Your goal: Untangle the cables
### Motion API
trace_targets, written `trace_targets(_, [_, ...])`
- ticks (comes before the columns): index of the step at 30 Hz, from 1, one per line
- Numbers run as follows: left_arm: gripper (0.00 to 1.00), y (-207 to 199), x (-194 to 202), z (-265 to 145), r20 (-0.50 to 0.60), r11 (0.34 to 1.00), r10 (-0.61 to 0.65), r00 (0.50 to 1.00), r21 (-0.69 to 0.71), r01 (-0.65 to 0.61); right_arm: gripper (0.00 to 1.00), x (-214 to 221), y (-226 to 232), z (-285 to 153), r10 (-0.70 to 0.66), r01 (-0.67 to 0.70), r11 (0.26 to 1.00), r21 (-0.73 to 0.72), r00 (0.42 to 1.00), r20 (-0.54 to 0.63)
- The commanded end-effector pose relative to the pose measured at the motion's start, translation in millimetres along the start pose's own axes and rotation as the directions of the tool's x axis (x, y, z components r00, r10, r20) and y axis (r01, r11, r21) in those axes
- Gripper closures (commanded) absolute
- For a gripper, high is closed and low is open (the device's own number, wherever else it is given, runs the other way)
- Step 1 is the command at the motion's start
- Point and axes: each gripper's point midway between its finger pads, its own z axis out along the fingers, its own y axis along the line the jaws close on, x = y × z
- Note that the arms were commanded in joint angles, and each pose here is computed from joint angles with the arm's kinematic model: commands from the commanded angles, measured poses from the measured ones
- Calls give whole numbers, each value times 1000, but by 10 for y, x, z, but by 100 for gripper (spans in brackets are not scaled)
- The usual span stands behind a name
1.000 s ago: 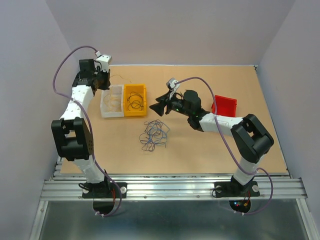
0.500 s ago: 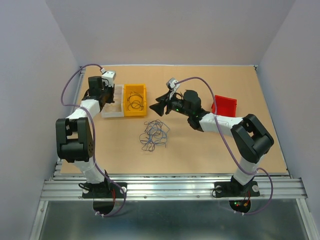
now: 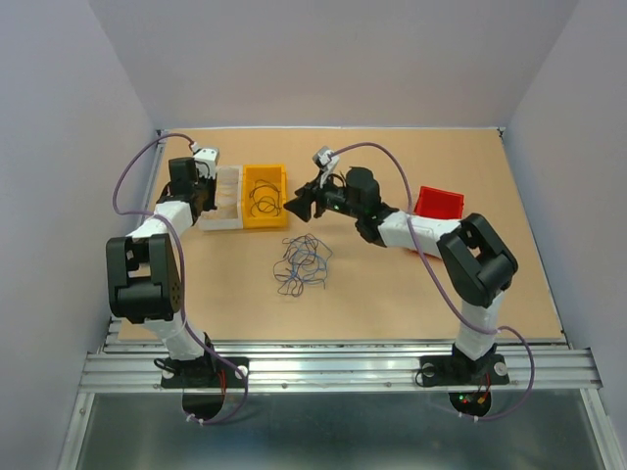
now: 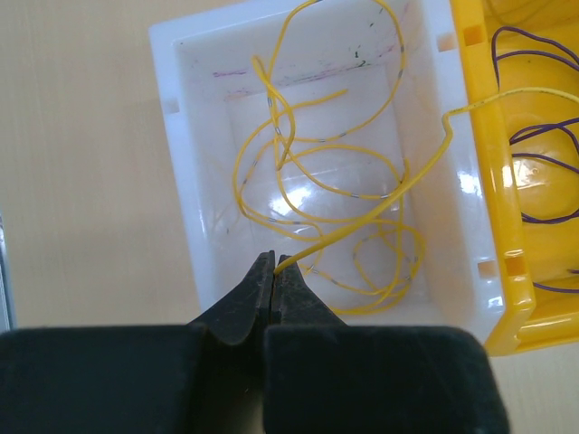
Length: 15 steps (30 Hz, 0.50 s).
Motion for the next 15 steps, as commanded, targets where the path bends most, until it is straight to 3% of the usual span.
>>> trace_targets(1, [100, 37, -48, 16, 4, 1000, 11, 1000, 14, -11, 38, -301, 53, 358, -30, 31, 999, -37, 999, 16])
trace_targets(2, [100, 32, -40, 18, 4, 1000, 8, 1000, 28, -9, 40, -88, -27, 444, -20, 19, 1000, -16, 999, -46])
trace_targets(3, [100, 18, -38, 29, 3, 999, 10, 1000, 34, -11, 41, -239, -32, 552, -37, 36, 999, -19, 999, -26])
trace_targets(8, [100, -7, -23, 51, -1, 999, 13, 1000, 53, -13, 42, 69, -223, 854, -16, 19, 1000, 24, 994, -104])
trace_targets(15, [100, -30, -20, 38, -1, 997, 14, 1000, 71, -14, 43, 22, -423, 1337, -37, 43, 994, 98, 997, -67])
